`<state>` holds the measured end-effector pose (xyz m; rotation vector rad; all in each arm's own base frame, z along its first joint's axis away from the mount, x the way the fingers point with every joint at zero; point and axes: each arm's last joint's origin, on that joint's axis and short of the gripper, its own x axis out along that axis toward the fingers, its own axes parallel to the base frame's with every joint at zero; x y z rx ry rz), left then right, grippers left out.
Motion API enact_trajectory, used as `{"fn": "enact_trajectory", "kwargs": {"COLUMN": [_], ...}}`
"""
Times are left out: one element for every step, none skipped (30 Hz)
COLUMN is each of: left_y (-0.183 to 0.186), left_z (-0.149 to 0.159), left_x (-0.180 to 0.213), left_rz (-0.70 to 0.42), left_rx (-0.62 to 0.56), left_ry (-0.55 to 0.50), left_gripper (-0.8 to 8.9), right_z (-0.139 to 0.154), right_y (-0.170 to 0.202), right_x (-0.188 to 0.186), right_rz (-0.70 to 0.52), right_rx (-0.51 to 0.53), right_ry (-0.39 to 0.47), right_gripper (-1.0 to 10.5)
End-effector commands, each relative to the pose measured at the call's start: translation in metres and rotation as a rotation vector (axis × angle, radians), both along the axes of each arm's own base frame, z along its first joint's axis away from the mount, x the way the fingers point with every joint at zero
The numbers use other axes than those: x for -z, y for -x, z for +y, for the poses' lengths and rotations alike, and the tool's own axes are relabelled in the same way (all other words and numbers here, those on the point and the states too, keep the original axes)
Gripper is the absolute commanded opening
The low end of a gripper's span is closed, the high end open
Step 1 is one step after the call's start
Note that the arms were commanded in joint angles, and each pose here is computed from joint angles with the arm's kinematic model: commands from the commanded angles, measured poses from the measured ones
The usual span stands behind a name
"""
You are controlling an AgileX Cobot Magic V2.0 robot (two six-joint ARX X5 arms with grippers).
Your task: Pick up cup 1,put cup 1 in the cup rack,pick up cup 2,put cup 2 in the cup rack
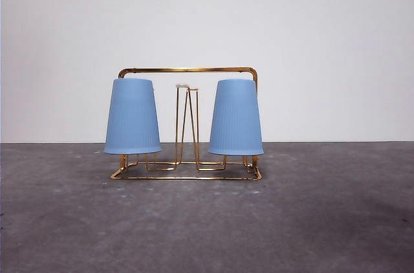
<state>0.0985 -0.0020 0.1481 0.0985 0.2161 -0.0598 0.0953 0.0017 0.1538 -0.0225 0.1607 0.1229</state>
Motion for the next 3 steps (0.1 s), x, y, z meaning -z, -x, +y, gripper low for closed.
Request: {"fn": "enact_trajectory", "kwargs": {"left_y": [-0.0004, -0.0004, -0.0004], "left_z": [0.0002, 0.0002, 0.0002], "left_x": [0.0029, 0.0029, 0.0029], "left_rz": [0.006, 0.006, 0.006], "left_rx": [-0.001, -0.001, -0.001], "left_ry": [0.010, 0.010, 0.010], "left_gripper": [-0.03, -0.03, -0.03], "right_z": [-0.0001, -0.0001, -0.0001], "right_y": [-0.0005, -0.0005, -0.0005], "right_x": [0.0025, 0.0025, 0.0025], "right_rz": [0.004, 0.004, 0.004], "right_rx": [0.003, 0.003, 0.003], "right_ry": [-0.010, -0.010, -0.010], "right_gripper": [0.0, 0.0, 0.0]}}
